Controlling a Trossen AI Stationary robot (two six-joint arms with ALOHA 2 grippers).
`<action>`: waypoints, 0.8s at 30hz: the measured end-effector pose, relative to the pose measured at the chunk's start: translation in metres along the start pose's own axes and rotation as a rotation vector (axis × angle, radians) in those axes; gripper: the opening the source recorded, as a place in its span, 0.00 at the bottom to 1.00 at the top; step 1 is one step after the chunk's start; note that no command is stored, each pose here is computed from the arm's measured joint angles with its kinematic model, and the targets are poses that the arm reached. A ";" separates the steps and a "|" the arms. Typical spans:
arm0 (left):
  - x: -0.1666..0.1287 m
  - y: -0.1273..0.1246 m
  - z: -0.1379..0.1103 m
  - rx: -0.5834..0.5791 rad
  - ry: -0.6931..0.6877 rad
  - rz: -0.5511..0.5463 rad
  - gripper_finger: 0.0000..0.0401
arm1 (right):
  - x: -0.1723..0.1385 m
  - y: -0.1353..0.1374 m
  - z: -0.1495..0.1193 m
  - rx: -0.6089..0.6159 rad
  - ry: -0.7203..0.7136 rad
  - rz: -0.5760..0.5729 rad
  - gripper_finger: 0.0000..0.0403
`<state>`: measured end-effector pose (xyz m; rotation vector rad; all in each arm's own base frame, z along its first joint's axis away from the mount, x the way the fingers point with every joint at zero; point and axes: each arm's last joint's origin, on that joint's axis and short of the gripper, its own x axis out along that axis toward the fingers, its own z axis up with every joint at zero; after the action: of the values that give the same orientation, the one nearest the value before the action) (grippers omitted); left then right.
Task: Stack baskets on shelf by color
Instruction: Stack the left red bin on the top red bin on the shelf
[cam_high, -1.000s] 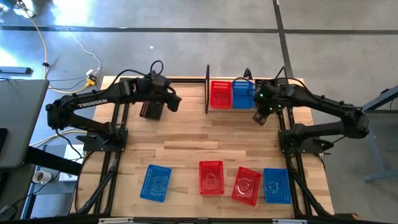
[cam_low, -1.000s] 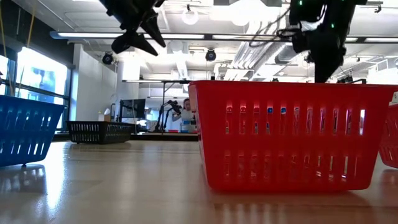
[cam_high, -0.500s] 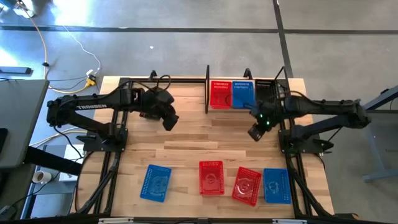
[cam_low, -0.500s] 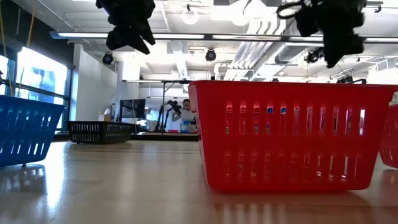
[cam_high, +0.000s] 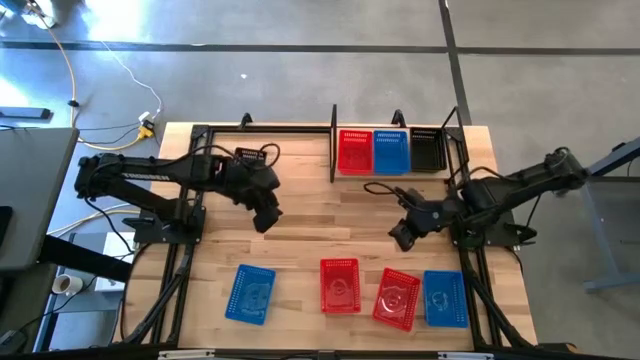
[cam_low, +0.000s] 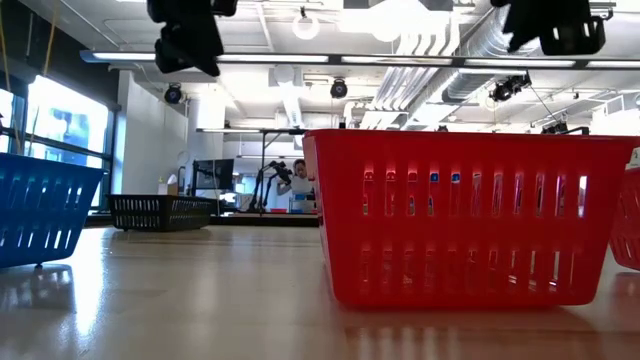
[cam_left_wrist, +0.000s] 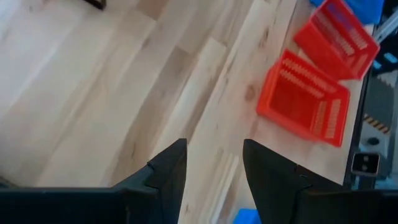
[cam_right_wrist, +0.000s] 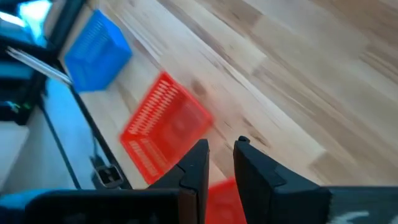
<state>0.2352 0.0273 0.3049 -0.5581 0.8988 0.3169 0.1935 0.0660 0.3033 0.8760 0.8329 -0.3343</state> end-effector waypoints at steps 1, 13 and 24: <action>0.000 -0.001 -0.002 -0.004 0.010 0.001 0.37 | 0.000 0.002 -0.001 0.005 -0.021 0.013 0.15; -0.001 -0.013 -0.026 -0.058 0.145 0.057 0.37 | -0.003 0.045 0.005 -0.080 -0.298 0.331 0.15; -0.002 -0.023 -0.035 -0.016 0.174 0.048 0.37 | 0.037 0.076 0.005 -0.202 -0.323 0.460 0.15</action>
<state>0.2228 -0.0113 0.2964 -0.5852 1.0795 0.3227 0.2633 0.1112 0.3179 0.7719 0.3423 0.0157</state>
